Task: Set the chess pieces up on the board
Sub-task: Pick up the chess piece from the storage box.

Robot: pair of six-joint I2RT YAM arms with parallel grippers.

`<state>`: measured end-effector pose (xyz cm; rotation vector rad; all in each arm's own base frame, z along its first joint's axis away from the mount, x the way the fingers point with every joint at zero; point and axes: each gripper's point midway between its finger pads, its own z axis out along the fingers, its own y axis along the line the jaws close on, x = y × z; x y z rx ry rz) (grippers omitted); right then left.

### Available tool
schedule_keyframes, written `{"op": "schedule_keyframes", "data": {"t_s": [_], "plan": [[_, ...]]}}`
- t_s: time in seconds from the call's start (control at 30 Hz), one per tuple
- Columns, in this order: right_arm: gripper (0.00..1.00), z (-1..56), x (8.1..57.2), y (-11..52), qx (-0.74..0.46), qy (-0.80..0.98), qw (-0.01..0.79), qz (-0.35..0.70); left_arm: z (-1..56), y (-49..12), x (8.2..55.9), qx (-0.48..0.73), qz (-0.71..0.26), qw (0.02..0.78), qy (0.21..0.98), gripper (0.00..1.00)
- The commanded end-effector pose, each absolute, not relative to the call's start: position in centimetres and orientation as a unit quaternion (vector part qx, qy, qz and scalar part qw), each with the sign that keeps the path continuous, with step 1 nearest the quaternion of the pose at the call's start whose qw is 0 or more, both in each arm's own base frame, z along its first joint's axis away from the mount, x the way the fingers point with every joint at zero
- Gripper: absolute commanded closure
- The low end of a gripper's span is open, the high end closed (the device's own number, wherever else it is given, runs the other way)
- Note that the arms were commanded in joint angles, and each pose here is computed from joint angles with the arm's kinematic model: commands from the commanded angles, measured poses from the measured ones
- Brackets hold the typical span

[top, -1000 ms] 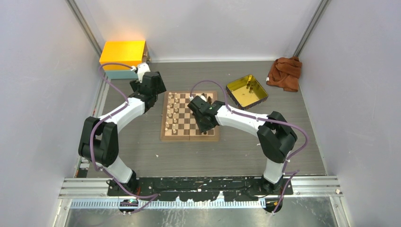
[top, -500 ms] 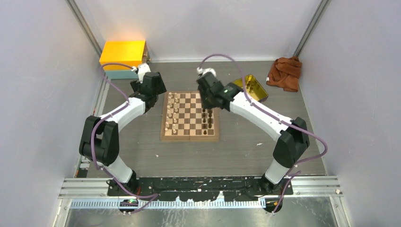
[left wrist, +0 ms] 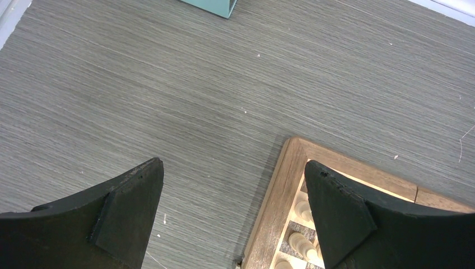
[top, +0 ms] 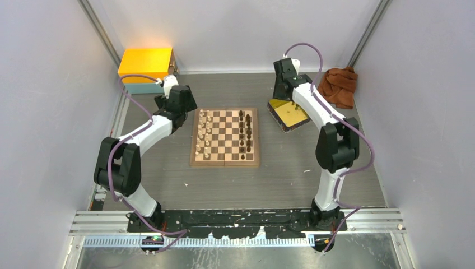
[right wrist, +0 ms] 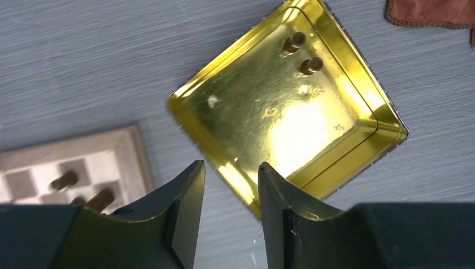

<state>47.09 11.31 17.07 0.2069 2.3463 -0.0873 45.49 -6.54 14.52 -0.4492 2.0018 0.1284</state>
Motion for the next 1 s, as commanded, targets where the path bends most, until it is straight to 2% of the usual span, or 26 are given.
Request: {"op": "schedule_keyframes", "data": {"t_s": [0.0,0.23,0.97], "plan": [[0.54,16.0,50.4,8.9,0.120,0.911,0.392,-0.041,16.7,-6.6,47.1,-0.201,0.039,0.547,0.811,0.04],[0.54,13.6,53.1,5.6,0.161,0.908,0.384,-0.042,16.0,-6.7,47.2,-0.200,0.043,0.542,0.815,0.04],[0.55,11.5,57.7,2.6,0.188,0.903,0.385,-0.043,15.0,-6.8,48.4,-0.200,0.048,0.536,0.819,0.04]]}}
